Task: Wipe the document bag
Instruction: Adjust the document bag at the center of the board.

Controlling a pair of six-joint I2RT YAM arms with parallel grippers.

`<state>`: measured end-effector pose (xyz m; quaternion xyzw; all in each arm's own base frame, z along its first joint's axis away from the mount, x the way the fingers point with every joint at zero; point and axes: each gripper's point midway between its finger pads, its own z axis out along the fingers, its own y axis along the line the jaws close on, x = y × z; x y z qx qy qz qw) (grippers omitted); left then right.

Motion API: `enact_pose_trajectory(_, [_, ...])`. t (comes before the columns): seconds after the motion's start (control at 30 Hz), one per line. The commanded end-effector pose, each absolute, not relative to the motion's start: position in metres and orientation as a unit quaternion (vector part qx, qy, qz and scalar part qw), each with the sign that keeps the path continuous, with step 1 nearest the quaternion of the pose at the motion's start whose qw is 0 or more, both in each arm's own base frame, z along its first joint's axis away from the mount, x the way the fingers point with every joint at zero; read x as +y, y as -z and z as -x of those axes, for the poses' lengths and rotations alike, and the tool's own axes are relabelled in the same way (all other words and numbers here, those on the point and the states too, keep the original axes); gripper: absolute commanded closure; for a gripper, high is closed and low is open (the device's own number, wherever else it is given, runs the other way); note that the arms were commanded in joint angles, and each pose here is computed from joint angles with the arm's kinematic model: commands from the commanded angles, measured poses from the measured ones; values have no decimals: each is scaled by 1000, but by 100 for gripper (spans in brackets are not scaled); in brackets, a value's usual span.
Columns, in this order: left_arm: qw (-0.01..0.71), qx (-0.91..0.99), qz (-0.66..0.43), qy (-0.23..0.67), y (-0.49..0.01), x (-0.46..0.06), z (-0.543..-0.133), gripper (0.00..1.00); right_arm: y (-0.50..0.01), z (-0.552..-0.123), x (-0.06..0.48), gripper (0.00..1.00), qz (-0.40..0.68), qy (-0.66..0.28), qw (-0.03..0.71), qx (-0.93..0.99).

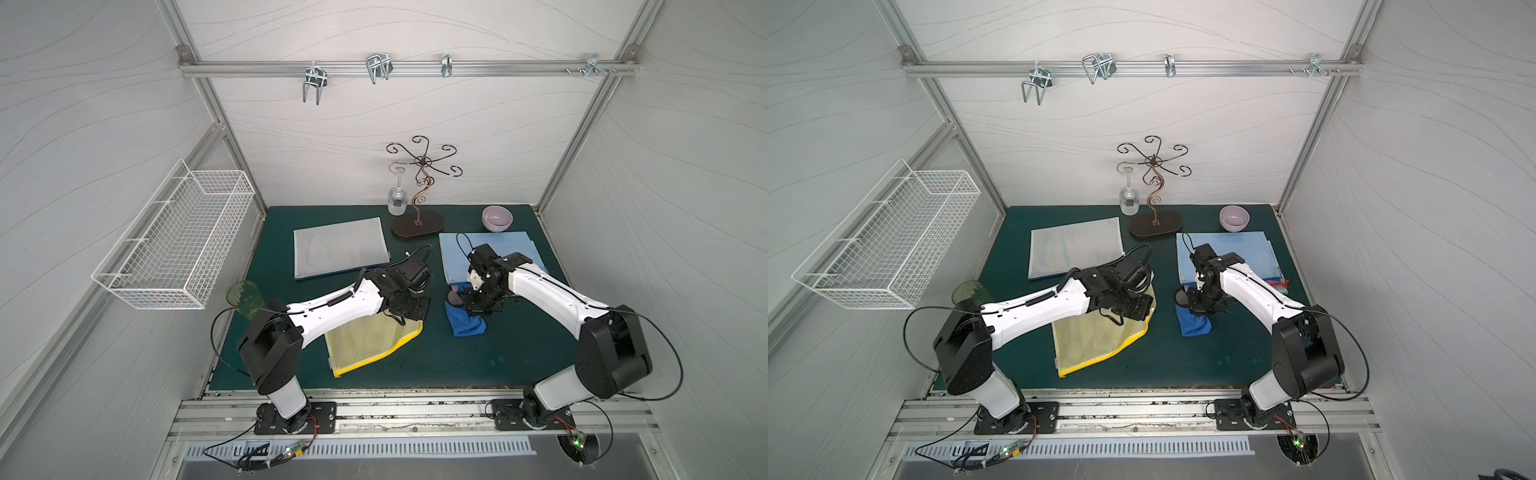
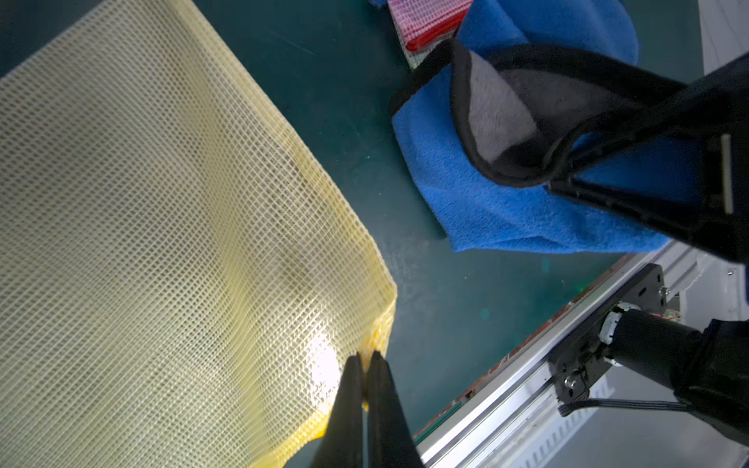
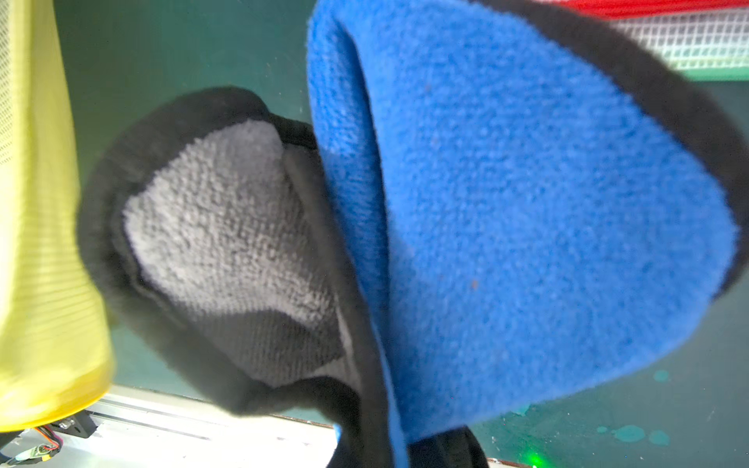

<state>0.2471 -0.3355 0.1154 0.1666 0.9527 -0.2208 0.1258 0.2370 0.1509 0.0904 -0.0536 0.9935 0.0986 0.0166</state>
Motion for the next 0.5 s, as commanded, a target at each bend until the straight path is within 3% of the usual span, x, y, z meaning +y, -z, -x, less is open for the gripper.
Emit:
enact_pose_trajectory(0.0, [146,935,-165,278,-132,-367,-260,100,-95,-233,145,100,58,-94,20,994])
enact_pose_trajectory(0.13, [128,937,-169,278,-120,-370,-257,100,-98,-233,140,100,59,-81,30,995])
enact_pose_trajectory(0.17, [124,937,-170,279,-119,-371,-256,97,-101,-234,138,100,59,-79,34,995])
enact_pose_trajectory(0.23, [121,936,-171,284,-118,-372,-254,76,-106,-237,136,100,58,-72,46,995])
enact_pose_trajectory(0.3, [122,936,-170,285,-118,-371,-253,66,-112,-240,135,100,59,-70,58,994])
enact_pose_trajectory(0.47, [138,940,-156,271,-125,-357,-253,57,-123,-248,139,100,58,-81,73,992])
